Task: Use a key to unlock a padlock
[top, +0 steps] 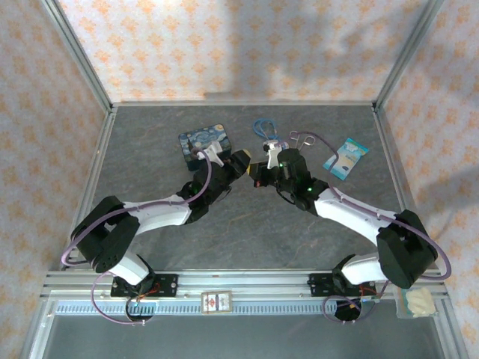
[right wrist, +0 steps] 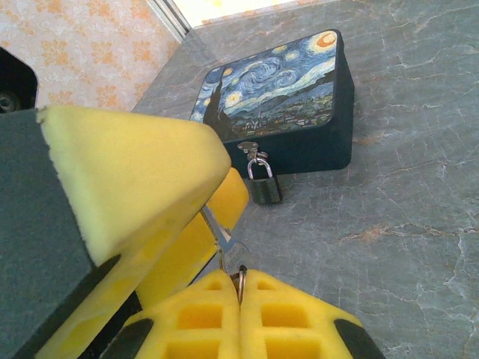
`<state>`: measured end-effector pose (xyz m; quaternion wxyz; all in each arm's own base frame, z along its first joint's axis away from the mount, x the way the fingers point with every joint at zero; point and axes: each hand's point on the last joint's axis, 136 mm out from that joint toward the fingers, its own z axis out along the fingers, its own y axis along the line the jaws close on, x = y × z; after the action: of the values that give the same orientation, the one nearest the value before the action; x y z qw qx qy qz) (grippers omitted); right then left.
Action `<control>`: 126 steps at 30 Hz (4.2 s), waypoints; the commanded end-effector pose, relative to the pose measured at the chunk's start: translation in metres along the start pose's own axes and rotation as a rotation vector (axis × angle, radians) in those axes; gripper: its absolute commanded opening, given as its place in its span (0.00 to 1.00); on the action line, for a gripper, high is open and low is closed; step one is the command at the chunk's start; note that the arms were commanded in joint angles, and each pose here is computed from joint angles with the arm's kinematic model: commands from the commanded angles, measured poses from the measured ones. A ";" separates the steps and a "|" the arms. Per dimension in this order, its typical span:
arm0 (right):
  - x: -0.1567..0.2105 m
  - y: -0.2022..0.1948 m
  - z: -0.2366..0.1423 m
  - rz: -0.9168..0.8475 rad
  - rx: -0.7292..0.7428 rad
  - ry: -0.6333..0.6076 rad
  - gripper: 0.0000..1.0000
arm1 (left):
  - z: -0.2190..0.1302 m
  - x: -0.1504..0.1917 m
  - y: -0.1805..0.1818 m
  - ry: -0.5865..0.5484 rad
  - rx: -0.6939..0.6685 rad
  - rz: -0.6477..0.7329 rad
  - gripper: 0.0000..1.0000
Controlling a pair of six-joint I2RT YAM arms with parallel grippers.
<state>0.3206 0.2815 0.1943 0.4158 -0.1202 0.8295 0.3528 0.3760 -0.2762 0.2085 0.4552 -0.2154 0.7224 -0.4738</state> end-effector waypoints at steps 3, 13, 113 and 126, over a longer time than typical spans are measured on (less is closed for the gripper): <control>-0.011 0.005 -0.001 -0.037 -0.006 -0.045 0.00 | 0.004 0.003 -0.009 0.005 0.017 0.002 0.28; -0.014 0.011 -0.002 -0.052 -0.025 -0.047 0.00 | 0.003 0.000 -0.004 -0.008 -0.008 0.034 0.00; -0.063 0.095 -0.039 0.184 -0.854 -0.251 0.00 | -0.081 -0.037 -0.106 -0.064 0.742 0.193 0.00; -0.041 0.073 -0.023 0.117 -0.669 -0.195 0.00 | -0.090 -0.090 -0.058 -0.228 0.450 0.266 0.96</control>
<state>0.3020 0.3174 0.2647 0.3834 -0.1451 0.6292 0.6604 0.3254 -0.2120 0.3222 0.6051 -0.0394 0.5392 -0.5845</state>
